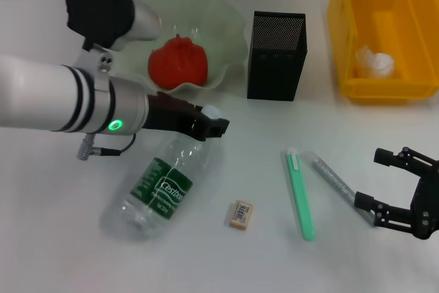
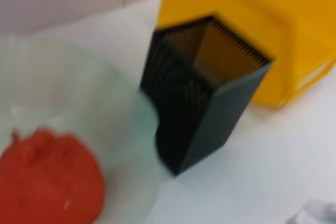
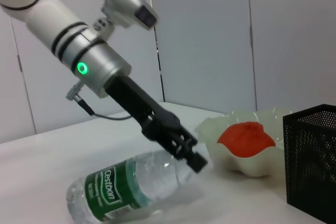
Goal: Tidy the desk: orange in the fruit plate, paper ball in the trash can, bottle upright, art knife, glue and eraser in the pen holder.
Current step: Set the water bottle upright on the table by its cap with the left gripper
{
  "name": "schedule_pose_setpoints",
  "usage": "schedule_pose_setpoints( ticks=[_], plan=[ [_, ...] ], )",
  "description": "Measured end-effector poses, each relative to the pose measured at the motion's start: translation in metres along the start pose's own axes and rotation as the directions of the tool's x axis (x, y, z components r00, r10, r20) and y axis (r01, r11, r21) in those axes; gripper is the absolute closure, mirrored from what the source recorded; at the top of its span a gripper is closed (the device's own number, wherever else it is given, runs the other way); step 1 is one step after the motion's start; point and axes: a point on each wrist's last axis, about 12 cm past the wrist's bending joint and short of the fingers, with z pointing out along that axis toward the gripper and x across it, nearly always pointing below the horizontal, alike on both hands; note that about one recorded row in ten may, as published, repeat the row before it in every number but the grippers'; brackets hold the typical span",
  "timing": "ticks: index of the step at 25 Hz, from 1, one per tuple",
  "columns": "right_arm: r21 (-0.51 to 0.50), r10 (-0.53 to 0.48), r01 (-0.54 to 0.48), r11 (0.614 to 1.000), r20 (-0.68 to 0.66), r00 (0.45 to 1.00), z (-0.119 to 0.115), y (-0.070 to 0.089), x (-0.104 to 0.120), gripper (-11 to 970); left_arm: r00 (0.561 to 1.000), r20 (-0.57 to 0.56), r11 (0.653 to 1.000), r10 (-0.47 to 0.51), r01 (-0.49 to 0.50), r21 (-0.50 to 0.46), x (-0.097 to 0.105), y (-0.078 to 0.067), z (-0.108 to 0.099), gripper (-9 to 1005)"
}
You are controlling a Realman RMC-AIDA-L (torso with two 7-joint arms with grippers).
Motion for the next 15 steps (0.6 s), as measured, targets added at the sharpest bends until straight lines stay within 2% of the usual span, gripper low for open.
schedule_pose_setpoints(
  ticks=[3, 7, 15],
  plan=[
    [0.000, 0.007, -0.007, 1.000, 0.000, 1.000, 0.000, 0.000, 0.000, 118, 0.993, 0.076, 0.996, 0.085, -0.087, 0.022, 0.002, -0.002, -0.013, 539],
    [0.000, 0.009, -0.009, 1.000, 0.000, 1.000, 0.000, 0.000, 0.000, 118, 0.980, 0.125, 0.987, 0.152, -0.157, 0.031, 0.005, -0.003, -0.021, 541],
    [0.000, 0.010, -0.010, 1.000, 0.001, 1.000, 0.000, 0.000, 0.000, 118, 0.939, 0.292, 0.977, 0.185, -0.208, 0.053, 0.017, 0.008, -0.042, 546]
  ],
)
